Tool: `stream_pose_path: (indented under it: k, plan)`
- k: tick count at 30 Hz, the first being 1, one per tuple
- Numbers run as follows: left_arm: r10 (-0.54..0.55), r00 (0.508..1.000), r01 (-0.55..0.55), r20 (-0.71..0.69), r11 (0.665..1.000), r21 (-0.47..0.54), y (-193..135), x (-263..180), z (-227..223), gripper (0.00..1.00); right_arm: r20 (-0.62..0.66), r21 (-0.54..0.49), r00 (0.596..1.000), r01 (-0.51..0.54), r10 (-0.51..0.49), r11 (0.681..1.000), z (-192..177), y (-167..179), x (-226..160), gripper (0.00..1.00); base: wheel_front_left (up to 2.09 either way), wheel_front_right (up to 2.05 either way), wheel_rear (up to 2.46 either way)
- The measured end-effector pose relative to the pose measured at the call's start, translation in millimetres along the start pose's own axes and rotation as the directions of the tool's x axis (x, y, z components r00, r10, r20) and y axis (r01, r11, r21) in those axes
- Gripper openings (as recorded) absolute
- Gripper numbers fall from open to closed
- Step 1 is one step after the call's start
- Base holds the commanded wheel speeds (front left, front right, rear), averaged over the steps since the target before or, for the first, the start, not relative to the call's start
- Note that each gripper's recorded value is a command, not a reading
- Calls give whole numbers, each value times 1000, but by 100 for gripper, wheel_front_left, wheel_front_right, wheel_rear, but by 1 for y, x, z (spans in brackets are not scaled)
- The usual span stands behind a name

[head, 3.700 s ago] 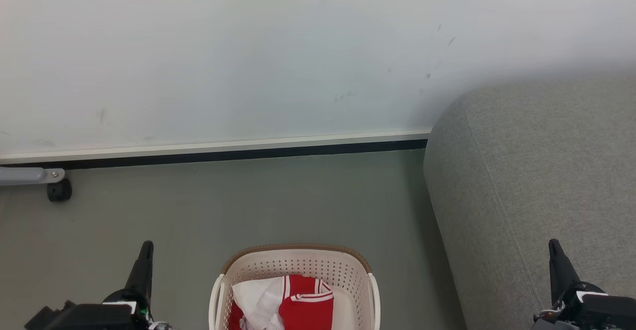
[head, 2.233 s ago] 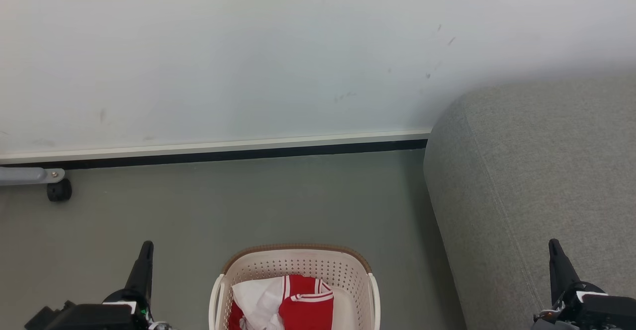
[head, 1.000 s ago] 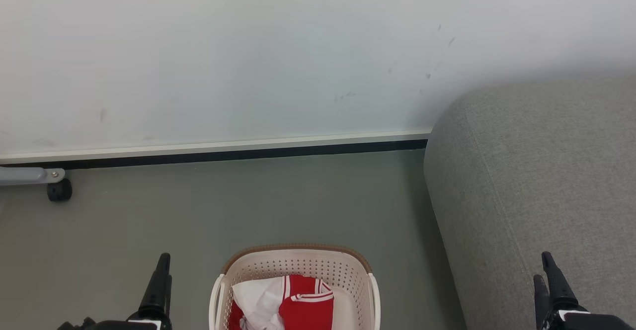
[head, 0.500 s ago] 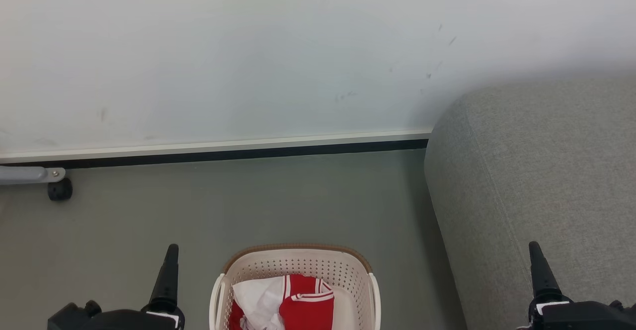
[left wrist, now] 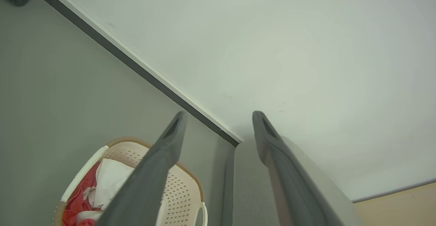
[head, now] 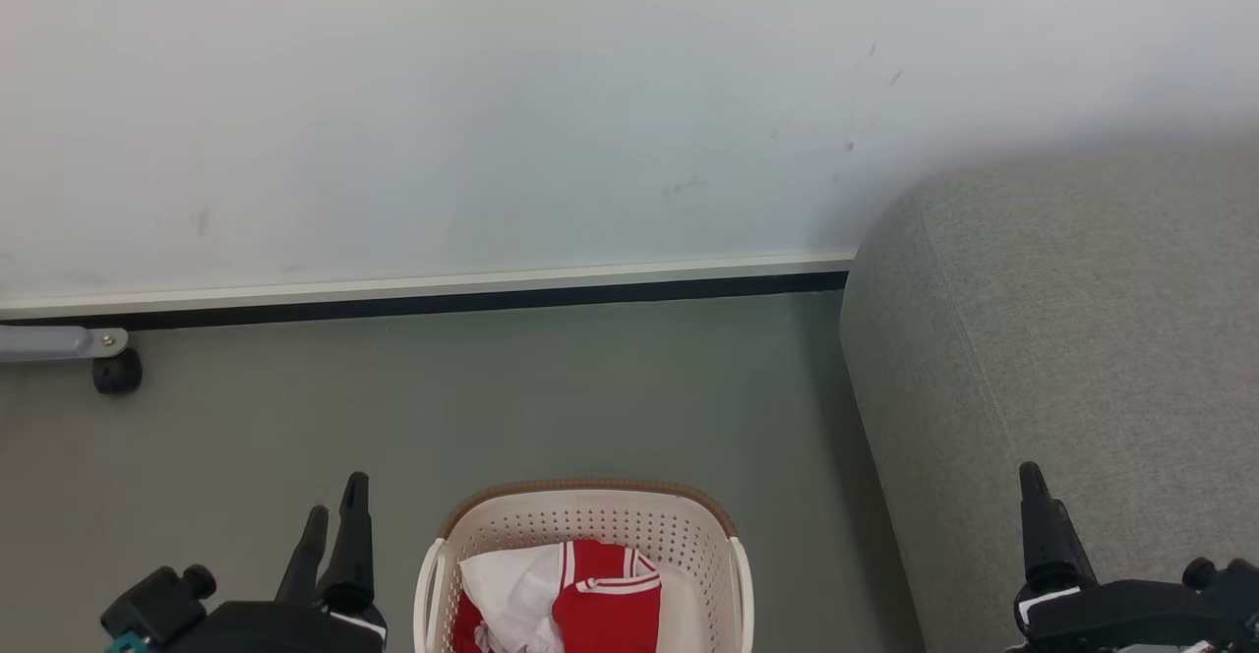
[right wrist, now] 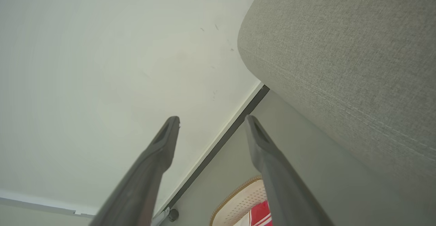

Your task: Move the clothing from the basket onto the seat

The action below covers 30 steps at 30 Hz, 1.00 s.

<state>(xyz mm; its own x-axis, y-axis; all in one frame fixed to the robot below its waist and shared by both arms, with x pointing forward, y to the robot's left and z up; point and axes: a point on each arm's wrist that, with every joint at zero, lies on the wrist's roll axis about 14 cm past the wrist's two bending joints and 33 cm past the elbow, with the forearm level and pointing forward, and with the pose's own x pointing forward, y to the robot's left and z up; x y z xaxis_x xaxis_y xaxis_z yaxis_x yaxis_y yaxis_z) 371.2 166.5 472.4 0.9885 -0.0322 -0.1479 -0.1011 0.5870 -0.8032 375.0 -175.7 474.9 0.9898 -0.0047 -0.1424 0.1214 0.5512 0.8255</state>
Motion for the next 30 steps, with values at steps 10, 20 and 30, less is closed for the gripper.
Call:
stream_pose_path:
  k: [10, 20, 30]
  plan:
    - [-18, 1000, 15, 14, 978, 209, -5, 0, 2, 100, 6, -181, 1000, -21, 23, 983, -3, 8, 0, 100, 0, 0, 0]
    - [-39, 998, 19, 42, 916, 400, -8, -1, 6, 100, 19, -353, 999, -40, 50, 935, -6, 16, 0, 100, 0, 0, 0]
    - [-67, 996, 26, 58, 844, 536, -12, -5, 6, 100, 35, -490, 995, -60, 88, 870, -6, 23, -2, 100, 0, 0, 0]
